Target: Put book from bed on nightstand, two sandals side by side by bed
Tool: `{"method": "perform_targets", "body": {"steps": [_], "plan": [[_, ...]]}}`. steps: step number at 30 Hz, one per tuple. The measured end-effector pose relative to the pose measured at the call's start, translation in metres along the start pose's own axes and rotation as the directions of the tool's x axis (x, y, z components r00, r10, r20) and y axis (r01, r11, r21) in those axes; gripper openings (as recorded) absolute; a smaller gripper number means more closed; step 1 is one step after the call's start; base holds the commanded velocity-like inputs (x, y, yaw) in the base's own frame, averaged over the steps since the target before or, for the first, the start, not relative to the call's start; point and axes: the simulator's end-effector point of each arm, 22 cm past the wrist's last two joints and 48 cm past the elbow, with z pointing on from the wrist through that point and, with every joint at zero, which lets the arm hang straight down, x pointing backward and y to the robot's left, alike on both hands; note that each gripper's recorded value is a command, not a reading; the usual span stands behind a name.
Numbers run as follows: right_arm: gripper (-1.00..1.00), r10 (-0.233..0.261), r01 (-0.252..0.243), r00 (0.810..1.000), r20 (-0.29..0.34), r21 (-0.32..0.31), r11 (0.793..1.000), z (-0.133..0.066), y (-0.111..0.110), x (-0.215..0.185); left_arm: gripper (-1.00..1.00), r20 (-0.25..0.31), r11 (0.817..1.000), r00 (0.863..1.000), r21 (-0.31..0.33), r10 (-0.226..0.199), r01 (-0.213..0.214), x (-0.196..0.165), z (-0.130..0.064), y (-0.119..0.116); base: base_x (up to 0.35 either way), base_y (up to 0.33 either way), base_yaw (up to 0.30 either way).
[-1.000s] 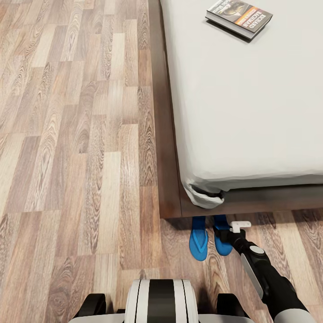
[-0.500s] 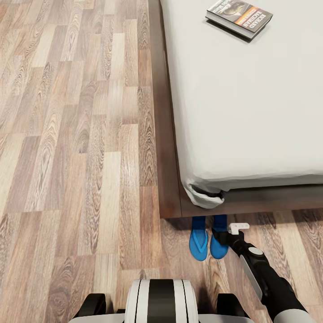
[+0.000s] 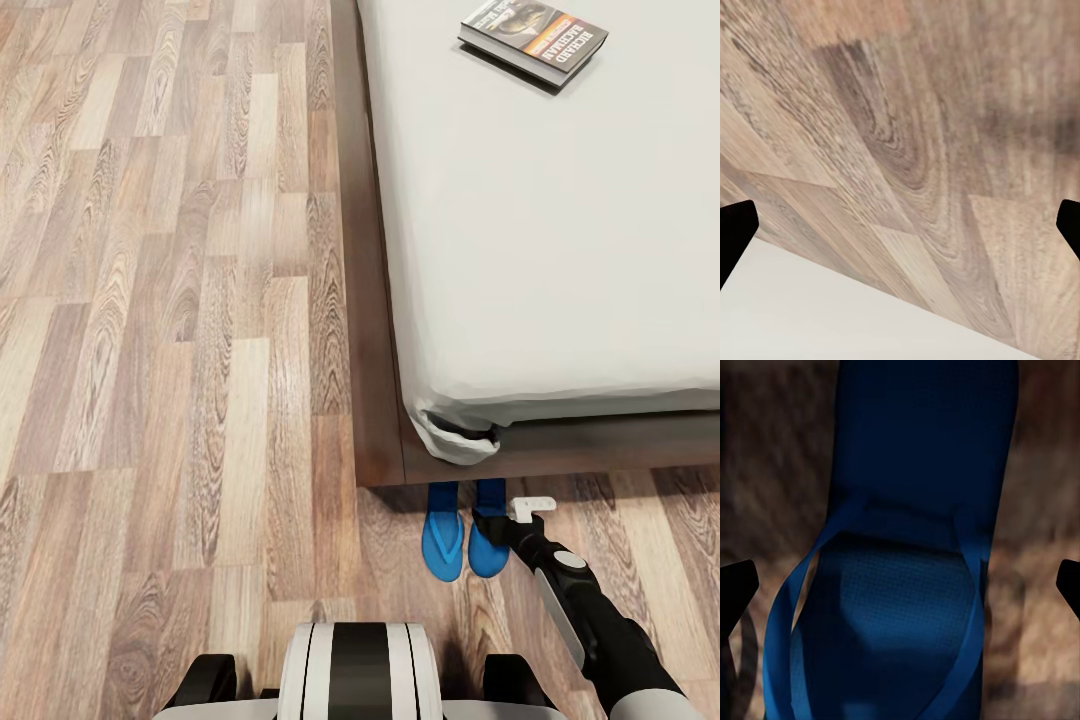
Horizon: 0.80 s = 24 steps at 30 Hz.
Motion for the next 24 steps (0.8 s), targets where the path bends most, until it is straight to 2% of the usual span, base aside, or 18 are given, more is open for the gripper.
{"method": "perform_targets", "body": {"steps": [16,24], "plan": [[1.00,0.000,0.000,1.000,0.000,0.000,1.000,0.000,0.000,0.000,1.00,0.000,1.000,1.000,0.000,0.000,0.000,0.000,0.000,0.000,0.000,0.000,0.000],[1.00,-0.002,0.002,0.999,0.032,0.001,1.000,-0.009,0.000,-0.018,1.00,0.027,1.000,1.000,-0.002,-0.017,0.017,-0.011,-0.003,0.003,0.000,0.000,0.000]]}}
